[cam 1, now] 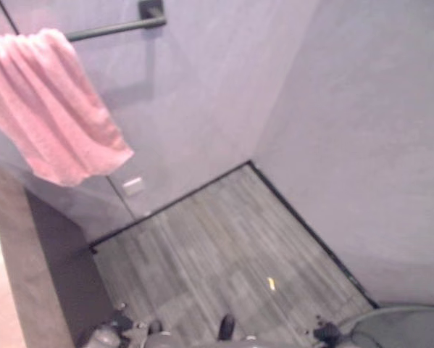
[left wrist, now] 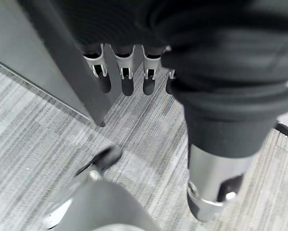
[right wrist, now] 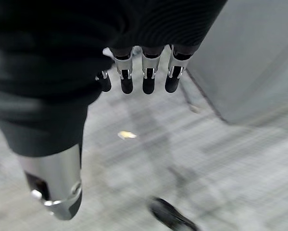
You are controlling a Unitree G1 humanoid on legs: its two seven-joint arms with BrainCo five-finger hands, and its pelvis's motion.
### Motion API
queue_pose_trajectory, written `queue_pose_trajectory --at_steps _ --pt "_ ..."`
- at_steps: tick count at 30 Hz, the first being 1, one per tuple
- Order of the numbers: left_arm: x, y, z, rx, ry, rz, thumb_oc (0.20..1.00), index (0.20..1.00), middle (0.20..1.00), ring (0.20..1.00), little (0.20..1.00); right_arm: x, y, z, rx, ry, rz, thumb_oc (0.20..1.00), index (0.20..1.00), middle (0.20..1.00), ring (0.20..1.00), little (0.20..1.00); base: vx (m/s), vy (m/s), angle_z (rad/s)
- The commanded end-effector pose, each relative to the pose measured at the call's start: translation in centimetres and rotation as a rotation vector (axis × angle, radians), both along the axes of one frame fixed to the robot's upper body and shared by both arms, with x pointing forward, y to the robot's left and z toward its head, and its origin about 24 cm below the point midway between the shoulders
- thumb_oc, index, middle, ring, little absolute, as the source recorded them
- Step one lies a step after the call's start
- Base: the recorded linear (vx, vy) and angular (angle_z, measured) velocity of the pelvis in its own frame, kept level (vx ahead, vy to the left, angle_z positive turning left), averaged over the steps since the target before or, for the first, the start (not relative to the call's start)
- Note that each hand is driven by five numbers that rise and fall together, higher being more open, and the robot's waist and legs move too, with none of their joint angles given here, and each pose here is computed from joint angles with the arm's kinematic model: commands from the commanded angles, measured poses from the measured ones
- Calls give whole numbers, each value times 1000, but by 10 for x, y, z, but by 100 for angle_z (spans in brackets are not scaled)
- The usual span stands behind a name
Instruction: Put brush and paste in cup on sink, flatten towel.
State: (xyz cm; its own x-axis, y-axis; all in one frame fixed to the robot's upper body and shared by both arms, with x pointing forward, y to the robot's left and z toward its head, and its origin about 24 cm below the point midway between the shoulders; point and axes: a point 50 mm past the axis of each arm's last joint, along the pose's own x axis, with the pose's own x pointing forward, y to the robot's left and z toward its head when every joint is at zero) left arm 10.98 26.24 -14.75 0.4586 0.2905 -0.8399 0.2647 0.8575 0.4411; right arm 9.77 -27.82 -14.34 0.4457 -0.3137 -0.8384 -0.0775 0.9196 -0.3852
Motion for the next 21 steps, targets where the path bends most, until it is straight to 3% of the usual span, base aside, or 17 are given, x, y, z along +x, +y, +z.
queue_pose_trajectory --at_steps 1,14,21 --pt "5 18 6 64 7 -11 1000 1000 1000 1000 1000 -23 -5 -5 -19 76 -40 1000 1000 1000 1000 1000 57 -24 -32" --pt "-17 13 -2 37 73 37 1000 1000 1000 1000 1000 -23 -1 -7 -27 109 38 1000 1000 1000 1000 1000 20 -16 28" --pt "-23 15 -2 34 64 72 1000 1000 1000 1000 1000 15 18 -2 -27 24 212 1000 1000 1000 1000 1000 7 -93 10"
